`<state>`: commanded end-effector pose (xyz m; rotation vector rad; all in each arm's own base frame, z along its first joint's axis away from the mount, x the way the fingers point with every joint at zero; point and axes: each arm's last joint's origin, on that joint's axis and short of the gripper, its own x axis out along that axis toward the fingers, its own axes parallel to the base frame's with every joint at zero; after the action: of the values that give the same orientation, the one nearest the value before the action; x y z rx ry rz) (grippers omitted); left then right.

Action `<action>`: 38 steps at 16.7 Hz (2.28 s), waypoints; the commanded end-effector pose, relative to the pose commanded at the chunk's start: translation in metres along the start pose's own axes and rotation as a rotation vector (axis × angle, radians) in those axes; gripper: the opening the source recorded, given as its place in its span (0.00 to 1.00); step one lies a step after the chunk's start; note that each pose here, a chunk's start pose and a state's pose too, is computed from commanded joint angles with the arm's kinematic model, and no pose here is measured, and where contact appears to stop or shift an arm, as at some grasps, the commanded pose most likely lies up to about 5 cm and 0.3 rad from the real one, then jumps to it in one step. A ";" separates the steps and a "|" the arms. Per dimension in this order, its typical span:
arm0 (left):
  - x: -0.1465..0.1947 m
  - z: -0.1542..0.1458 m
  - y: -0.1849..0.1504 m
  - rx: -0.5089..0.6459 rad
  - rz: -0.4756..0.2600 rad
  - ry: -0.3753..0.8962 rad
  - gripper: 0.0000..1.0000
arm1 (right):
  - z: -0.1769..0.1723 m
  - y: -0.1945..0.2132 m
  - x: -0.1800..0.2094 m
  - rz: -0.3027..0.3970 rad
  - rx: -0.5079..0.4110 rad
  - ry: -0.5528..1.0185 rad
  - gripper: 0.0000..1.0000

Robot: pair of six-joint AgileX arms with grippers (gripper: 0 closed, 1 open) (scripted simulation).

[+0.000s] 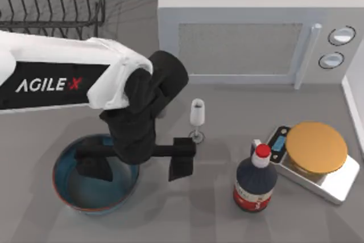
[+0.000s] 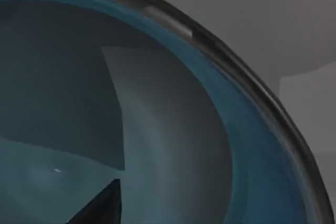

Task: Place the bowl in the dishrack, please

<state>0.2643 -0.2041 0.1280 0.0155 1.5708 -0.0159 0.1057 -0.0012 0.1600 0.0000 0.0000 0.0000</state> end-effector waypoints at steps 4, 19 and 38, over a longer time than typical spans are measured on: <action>0.000 0.000 0.000 0.000 0.000 0.000 0.92 | 0.000 0.000 0.000 0.000 0.000 0.000 1.00; 0.000 0.000 0.000 0.000 0.000 0.000 0.00 | 0.000 0.000 0.000 0.000 0.000 0.000 1.00; -0.162 0.010 -0.009 -0.002 0.018 0.024 0.00 | 0.000 0.000 0.000 0.000 0.000 0.000 1.00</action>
<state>0.2736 -0.2132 0.2900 0.0288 1.5945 -0.0002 0.1057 -0.0012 0.1600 0.0000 0.0000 0.0000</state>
